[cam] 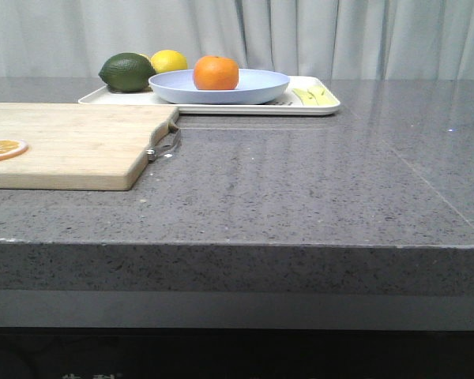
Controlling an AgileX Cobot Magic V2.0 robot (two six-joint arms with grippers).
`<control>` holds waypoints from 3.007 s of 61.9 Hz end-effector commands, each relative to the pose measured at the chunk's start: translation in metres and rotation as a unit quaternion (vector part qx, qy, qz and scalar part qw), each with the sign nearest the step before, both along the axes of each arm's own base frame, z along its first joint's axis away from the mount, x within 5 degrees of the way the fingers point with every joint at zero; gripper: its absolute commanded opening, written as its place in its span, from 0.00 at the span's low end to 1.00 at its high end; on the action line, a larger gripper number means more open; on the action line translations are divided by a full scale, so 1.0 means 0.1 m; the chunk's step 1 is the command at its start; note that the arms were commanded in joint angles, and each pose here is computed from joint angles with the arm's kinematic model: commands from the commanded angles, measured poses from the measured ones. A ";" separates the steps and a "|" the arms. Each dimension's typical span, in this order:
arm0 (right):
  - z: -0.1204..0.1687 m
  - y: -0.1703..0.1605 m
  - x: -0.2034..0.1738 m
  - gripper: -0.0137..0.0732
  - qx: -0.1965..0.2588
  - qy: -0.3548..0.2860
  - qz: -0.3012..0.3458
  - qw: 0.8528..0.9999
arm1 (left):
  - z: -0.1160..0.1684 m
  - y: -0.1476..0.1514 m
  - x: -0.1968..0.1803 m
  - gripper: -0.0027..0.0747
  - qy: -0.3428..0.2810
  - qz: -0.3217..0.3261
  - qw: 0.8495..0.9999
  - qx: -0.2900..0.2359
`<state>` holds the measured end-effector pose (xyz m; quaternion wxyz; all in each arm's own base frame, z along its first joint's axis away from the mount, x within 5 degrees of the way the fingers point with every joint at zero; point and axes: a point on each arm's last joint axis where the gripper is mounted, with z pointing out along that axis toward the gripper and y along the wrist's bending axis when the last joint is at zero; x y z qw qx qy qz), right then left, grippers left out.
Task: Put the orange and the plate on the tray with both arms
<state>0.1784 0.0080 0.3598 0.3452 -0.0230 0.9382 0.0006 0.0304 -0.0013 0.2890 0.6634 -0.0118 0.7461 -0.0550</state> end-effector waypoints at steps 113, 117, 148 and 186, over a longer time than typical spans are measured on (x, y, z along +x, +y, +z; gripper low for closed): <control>-0.59 -0.04 -1.06 0.08 0.037 -0.348 0.003 0.937 | 0.05 0.00 -0.01 0.01 -0.074 0.002 0.997 -0.012; -0.59 -0.04 -1.06 0.08 0.037 -0.348 0.003 0.937 | -0.03 0.00 -0.03 0.01 -0.086 0.005 0.996 -0.020; -0.59 -0.04 -1.06 0.08 0.037 -0.347 0.003 0.937 | -0.80 -0.01 0.23 0.01 -0.066 0.015 0.997 -0.045; -0.59 -0.04 -1.06 0.08 0.037 -0.347 0.003 0.937 | -0.86 -0.01 0.24 0.01 -0.051 0.015 0.998 -0.044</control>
